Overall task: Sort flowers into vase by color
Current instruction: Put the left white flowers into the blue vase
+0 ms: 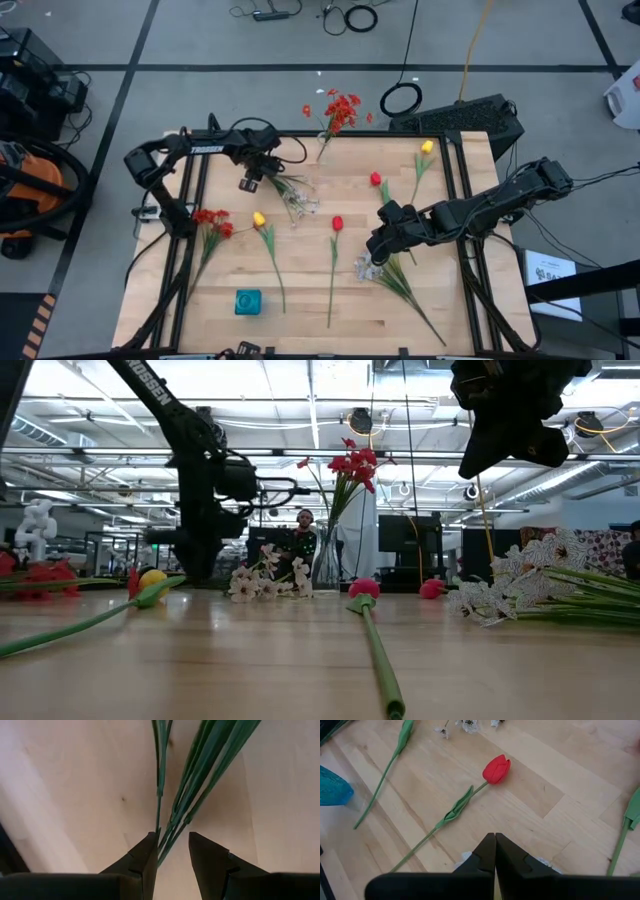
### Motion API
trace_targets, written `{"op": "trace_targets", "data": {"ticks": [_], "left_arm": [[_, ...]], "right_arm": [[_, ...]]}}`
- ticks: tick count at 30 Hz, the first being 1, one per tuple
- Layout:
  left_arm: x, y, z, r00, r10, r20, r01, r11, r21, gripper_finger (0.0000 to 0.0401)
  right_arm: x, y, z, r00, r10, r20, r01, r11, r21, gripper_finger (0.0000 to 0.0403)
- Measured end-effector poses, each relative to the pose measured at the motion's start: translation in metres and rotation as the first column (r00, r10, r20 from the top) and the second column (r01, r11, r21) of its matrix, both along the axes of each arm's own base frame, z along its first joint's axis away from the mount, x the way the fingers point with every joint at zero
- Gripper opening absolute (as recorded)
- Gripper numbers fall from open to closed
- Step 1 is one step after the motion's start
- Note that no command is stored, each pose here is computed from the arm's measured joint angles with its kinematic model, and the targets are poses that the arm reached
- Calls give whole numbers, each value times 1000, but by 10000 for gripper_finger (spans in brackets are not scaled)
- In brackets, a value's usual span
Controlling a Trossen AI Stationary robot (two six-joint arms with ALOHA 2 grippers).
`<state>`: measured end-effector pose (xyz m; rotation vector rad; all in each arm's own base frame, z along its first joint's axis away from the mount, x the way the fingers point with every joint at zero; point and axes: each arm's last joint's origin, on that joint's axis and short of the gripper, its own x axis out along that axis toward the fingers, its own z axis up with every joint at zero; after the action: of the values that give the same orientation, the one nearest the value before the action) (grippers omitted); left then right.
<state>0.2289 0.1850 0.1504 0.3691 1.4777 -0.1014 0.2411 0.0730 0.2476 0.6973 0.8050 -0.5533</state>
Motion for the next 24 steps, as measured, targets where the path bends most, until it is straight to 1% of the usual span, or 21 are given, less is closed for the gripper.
{"op": "trace_targets", "data": {"ticks": [3, 6, 8, 12, 14, 16, 19, 21, 24], "left_arm": [[2, 2, -7, 1000, 12, -10, -12, 1000, -10, 118], [3, 1, -11, 999, 53, -12, -53, 998, -21, 113], [4, -1, -11, 996, 88, -11, -88, 996, -27, 93], [5, -7, -8, 989, 144, -14, -145, 989, -39, 20], [6, -11, -5, 981, 196, -1, -196, 979, -49, 12], [5, -17, 4, 969, 246, 11, -245, 967, -62, 8], [0, -28, 22, 960, 275, 43, -268, 955, -126, 6], [-4, -38, 37, 961, 265, 74, -251, 956, -153, 5], [-14, -55, 63, 962, 242, 129, -223, 964, -146, 4]], "right_arm": [[0, 0, 0, 1000, 0, 0, 0, 1000, 0, 0], [0, 0, 0, 1000, -1, 0, 1, 1000, -1, 0], [0, 0, 0, 1000, -2, 0, 2, 1000, 0, 0], [0, -1, 0, 1000, -24, 7, 24, 1000, 1, 0], [0, -1, 0, 999, -37, 14, 38, 999, -9, 0], [0, -1, 0, 999, -42, 17, 43, 999, -16, 0], [0, -2, 0, 998, -54, 23, 54, 998, -22, 0], [0, -2, 0, 997, -68, 26, 68, 998, -12, 0], [0, -2, 0, 996, -86, 31, 86, 996, 2, 0]]}}
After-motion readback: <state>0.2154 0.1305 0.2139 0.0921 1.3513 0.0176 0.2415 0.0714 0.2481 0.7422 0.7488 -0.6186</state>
